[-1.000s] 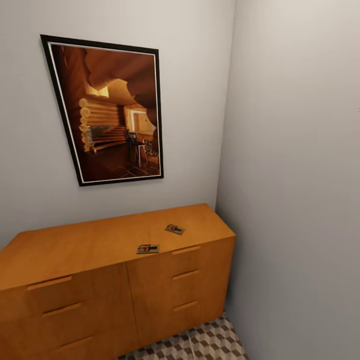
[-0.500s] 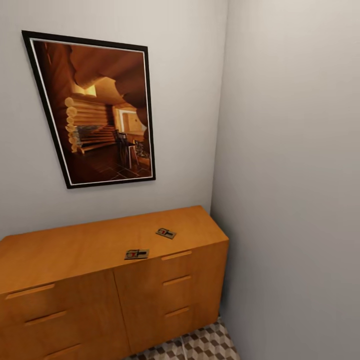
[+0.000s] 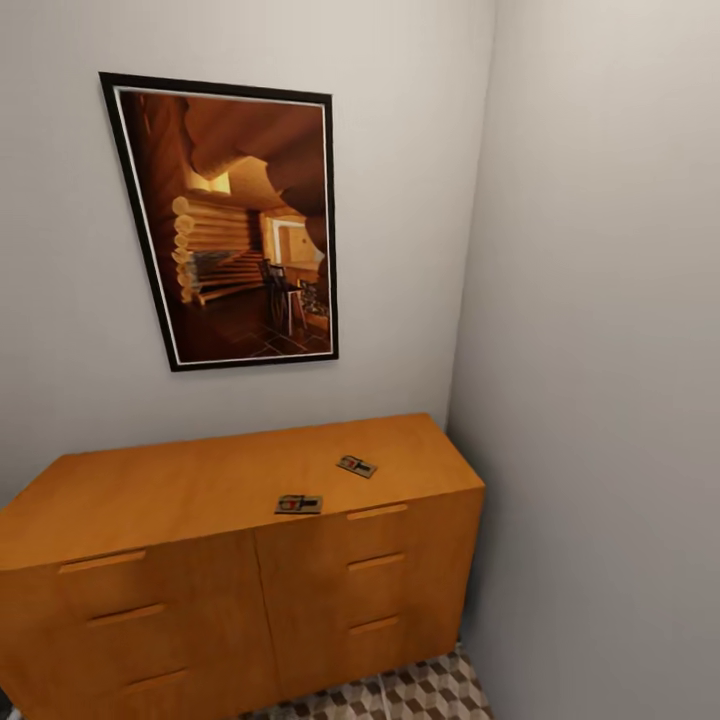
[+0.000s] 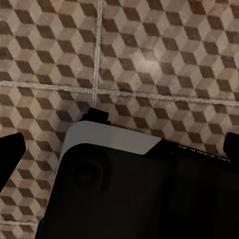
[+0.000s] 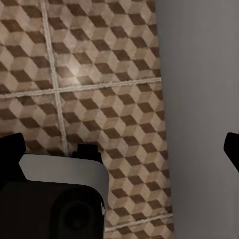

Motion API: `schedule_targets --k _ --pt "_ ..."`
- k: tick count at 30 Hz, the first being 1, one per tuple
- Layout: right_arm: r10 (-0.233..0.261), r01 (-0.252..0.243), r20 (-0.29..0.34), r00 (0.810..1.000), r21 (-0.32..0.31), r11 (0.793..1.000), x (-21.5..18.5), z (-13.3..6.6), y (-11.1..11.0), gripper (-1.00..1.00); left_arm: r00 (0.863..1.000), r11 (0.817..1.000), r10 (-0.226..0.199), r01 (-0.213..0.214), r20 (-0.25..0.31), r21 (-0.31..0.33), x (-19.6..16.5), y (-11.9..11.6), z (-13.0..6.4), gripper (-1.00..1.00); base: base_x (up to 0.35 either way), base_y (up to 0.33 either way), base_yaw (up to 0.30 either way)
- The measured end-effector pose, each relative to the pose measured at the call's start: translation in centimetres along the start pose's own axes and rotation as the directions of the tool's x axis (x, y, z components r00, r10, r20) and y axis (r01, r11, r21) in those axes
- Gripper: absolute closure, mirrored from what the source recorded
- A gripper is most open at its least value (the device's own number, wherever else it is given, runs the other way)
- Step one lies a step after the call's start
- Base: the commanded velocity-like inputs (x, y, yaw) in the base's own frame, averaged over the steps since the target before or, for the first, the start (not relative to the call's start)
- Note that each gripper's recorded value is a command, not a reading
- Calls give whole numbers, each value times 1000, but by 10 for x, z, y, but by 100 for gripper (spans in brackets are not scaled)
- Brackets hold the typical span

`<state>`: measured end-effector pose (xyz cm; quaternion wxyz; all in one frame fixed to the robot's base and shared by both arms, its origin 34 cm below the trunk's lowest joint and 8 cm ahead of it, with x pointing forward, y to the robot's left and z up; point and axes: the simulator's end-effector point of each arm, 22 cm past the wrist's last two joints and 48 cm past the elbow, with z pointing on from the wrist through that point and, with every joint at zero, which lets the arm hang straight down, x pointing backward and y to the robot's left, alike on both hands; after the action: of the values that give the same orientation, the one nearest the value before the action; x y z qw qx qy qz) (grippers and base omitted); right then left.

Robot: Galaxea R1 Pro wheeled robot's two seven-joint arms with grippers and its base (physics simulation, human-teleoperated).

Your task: Take the four mousetraps from the cabinet in the bathroom and place them on the bathroom floor. Make sure all four end up on the same floor surface, and ensure that at least two of them are either under or directly next to the same bathroom sink.

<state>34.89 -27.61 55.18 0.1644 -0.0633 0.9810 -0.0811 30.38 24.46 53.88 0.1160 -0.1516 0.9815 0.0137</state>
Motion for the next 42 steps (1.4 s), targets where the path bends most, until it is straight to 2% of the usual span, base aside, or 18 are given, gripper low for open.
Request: schedule_targets --k 15,28,42 --pt "0 0 0 1000 0 1000 0 0 0 -100 1000 1000 0 0 0 1 0 -1 0 -100 0 0 239" --pt "0 0 0 1000 0 1000 0 0 0 -100 1000 1000 0 0 -1 1 0 -1 0 -100 16 -5 23" --pt "0 0 1 1000 0 1000 0 0 0 -100 1000 1000 5 -5 0 4 0 -1 0 -100 196 -127 1"
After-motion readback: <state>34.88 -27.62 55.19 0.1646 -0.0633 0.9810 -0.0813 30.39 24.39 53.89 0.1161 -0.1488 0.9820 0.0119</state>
